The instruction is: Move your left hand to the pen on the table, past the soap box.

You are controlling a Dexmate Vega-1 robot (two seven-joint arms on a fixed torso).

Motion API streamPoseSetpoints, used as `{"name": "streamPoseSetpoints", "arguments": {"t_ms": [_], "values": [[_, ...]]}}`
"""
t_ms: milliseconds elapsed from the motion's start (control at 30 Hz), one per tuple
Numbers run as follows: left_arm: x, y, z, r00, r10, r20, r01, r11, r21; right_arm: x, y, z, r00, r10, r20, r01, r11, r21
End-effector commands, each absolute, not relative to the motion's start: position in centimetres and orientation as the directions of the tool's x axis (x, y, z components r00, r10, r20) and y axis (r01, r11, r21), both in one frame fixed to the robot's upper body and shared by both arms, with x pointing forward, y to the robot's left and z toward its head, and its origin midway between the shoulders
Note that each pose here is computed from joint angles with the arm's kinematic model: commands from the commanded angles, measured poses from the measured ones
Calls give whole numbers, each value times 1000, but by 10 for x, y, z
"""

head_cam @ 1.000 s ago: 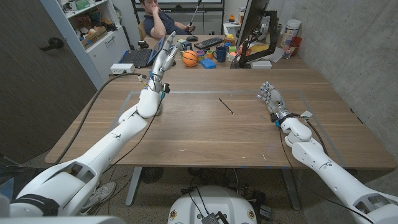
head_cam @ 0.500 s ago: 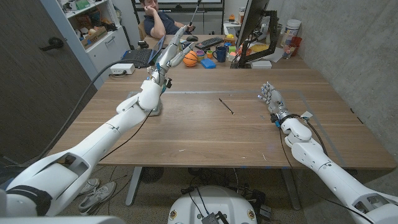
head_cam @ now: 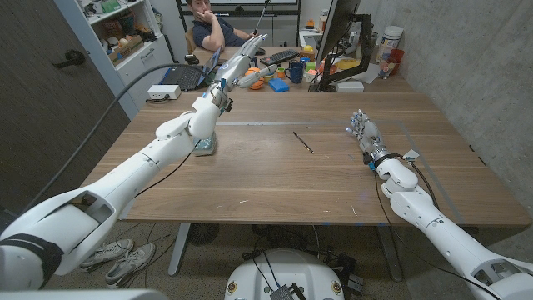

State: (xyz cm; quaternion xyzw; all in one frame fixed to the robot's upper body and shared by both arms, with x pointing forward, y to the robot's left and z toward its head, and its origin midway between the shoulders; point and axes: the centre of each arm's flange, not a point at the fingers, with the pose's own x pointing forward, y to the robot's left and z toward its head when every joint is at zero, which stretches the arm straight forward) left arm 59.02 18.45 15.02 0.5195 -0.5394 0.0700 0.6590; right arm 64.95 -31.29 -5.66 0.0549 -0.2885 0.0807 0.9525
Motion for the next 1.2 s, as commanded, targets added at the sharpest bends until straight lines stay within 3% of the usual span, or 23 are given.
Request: {"name": "streamPoseSetpoints", "arguments": {"t_ms": [33, 1200], "values": [[592, 172, 158, 397, -533, 747, -694, 358, 625, 651, -314, -58, 822, 114, 558, -178, 982, 62], [614, 130, 160, 402, -696, 596, -627, 265, 733, 651, -310, -67, 828, 91, 553, -157, 985, 73]]}}
